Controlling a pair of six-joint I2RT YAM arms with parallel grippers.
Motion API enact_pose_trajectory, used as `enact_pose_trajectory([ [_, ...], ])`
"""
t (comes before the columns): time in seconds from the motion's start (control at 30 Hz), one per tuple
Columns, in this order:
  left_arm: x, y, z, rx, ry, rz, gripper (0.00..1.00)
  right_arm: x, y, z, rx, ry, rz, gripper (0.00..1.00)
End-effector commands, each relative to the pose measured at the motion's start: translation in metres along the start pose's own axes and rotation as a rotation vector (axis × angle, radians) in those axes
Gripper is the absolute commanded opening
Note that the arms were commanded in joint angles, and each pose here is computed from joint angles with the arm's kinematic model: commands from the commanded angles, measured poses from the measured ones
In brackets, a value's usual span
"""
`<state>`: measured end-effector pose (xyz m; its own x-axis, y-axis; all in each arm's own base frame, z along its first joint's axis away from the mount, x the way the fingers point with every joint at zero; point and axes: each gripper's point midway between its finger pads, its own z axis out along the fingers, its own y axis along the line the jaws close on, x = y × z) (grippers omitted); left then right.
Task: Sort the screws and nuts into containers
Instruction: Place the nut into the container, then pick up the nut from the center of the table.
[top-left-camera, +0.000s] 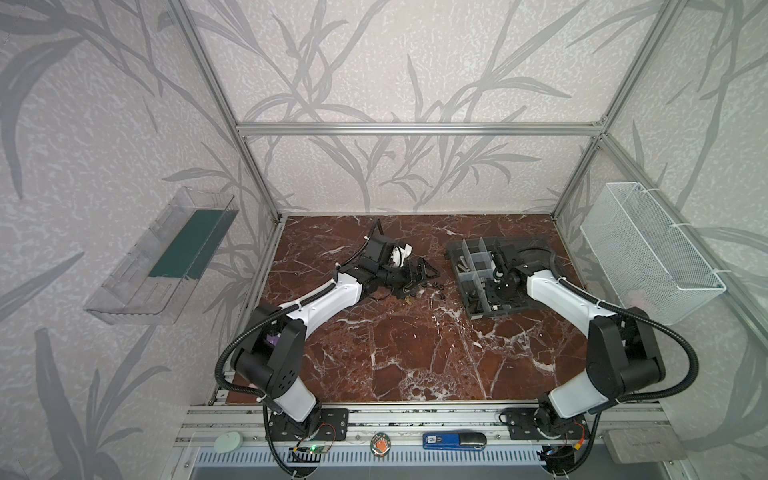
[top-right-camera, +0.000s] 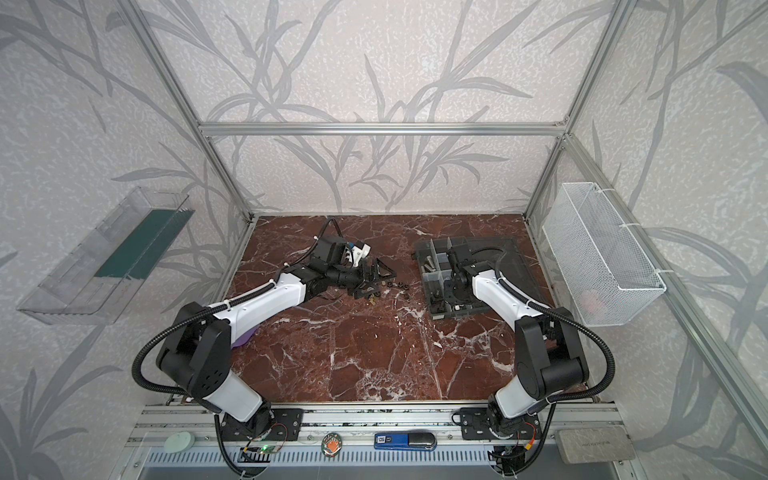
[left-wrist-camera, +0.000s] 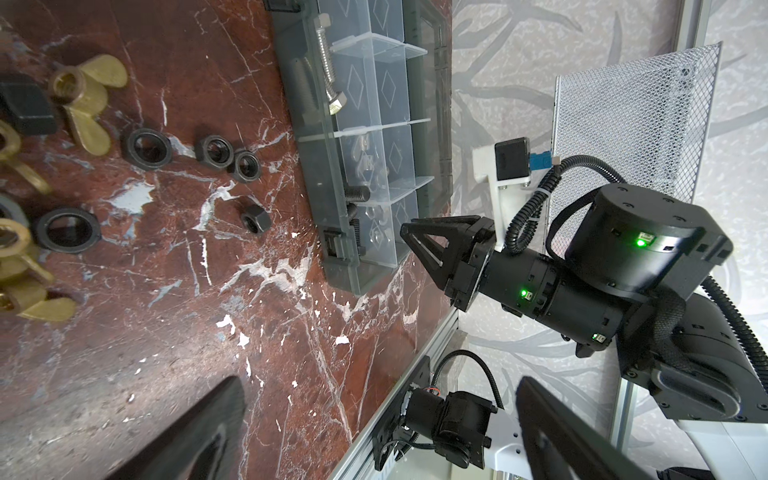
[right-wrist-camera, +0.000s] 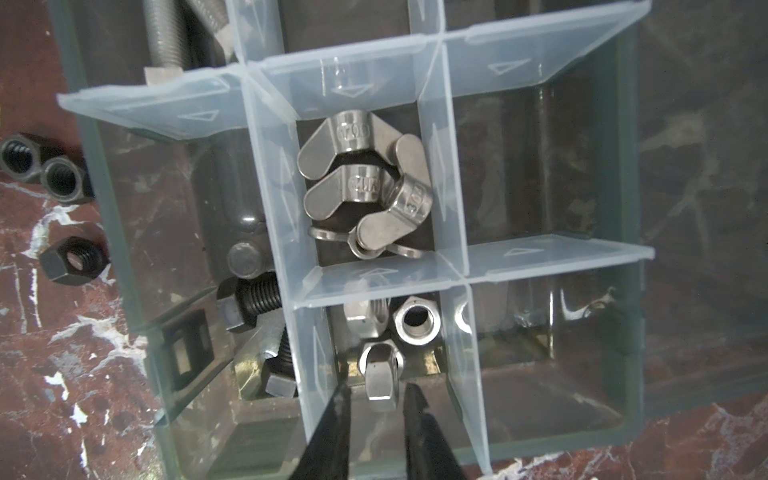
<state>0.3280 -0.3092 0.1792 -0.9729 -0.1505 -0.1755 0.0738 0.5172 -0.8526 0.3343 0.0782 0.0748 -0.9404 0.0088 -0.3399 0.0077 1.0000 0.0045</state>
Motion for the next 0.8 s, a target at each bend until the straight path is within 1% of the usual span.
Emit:
enact_pose_trajectory([
  [0.0,-0.005,-0.008,-0.001,0.008,-0.011,0.023,0.99,-0.004,-0.005,-0.014,0.012,-0.032,0.011,0.30],
  [0.17,-0.007,-0.008,-0.005,0.002,-0.019,0.026,1.00,-0.016,0.002,-0.035,-0.023,-0.072,-0.007,0.38],
  [0.27,-0.008,-0.007,-0.010,-0.003,-0.027,0.025,1.00,-0.027,0.012,-0.051,-0.037,-0.118,-0.035,0.53],
  [0.3,-0.009,-0.006,-0.012,-0.004,-0.030,0.026,0.99,-0.030,0.018,-0.055,-0.041,-0.132,-0.051,0.57],
  [0.37,-0.010,-0.004,-0.017,-0.009,-0.042,0.022,0.99,-0.036,0.031,-0.062,-0.057,-0.157,-0.075,0.58],
  [0.43,-0.014,0.000,-0.025,-0.008,-0.063,0.009,0.99,-0.042,0.047,-0.067,-0.076,-0.172,-0.104,0.63],
  [0.6,-0.021,0.015,-0.045,-0.002,-0.107,-0.037,1.00,-0.051,0.096,-0.069,-0.110,-0.185,-0.199,0.63],
  [0.77,-0.021,0.028,-0.061,-0.001,-0.136,-0.068,1.00,-0.049,0.139,-0.056,-0.115,-0.167,-0.286,0.61],
])
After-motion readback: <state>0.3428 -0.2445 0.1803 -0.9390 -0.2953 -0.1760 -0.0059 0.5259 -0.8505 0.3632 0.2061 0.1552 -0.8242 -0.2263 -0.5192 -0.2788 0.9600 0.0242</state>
